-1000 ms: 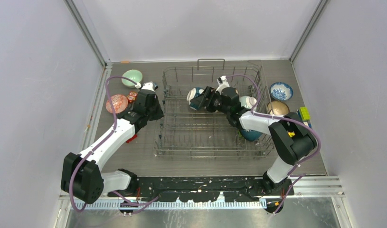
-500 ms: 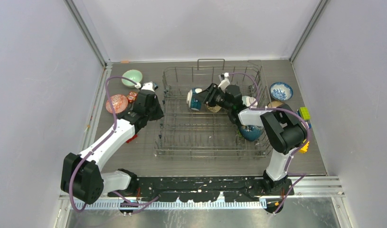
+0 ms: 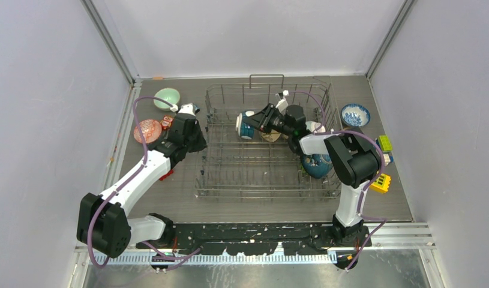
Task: Unload the bowls from the dish rack
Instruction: Pick up the bowl from the dish rack.
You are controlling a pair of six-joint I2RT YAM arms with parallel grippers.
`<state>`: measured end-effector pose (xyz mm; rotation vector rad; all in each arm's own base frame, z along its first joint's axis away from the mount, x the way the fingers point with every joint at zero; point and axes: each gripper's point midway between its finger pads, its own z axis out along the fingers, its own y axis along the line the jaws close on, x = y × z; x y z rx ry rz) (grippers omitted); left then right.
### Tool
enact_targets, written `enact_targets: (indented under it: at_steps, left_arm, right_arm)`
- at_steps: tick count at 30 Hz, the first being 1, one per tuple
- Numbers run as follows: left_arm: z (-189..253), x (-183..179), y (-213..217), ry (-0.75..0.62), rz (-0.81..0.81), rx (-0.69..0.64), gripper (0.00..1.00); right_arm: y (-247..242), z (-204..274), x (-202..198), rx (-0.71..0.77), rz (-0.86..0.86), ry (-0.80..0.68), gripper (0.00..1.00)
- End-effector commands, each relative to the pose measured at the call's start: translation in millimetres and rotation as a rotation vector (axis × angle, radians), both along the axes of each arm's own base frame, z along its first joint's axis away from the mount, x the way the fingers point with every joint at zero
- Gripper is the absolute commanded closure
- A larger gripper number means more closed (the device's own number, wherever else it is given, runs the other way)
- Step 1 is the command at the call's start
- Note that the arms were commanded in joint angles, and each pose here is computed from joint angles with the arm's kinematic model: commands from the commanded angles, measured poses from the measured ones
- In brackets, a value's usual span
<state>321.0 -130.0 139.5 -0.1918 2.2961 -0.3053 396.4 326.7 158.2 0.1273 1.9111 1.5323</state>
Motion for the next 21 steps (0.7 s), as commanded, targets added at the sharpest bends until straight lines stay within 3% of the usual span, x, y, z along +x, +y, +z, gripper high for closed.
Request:
enact_targets:
  at_steps: [1, 8, 21]
  left_arm:
    - [-48, -17, 25, 0.161, 0.141, 0.064, 1.00]
    - [-56, -19, 31, 0.183, 0.165, 0.091, 1.00]
    - [-58, -22, 33, 0.189, 0.172, 0.094, 1.00]
  right_arm:
    - [16, 116, -20, 0.222, 0.133, -0.218, 0.99]
    - [-15, 168, -7, 0.427, 0.092, -0.208, 0.99]
    - [-24, 224, -2, 0.579, 0.103, -0.270, 0.99]
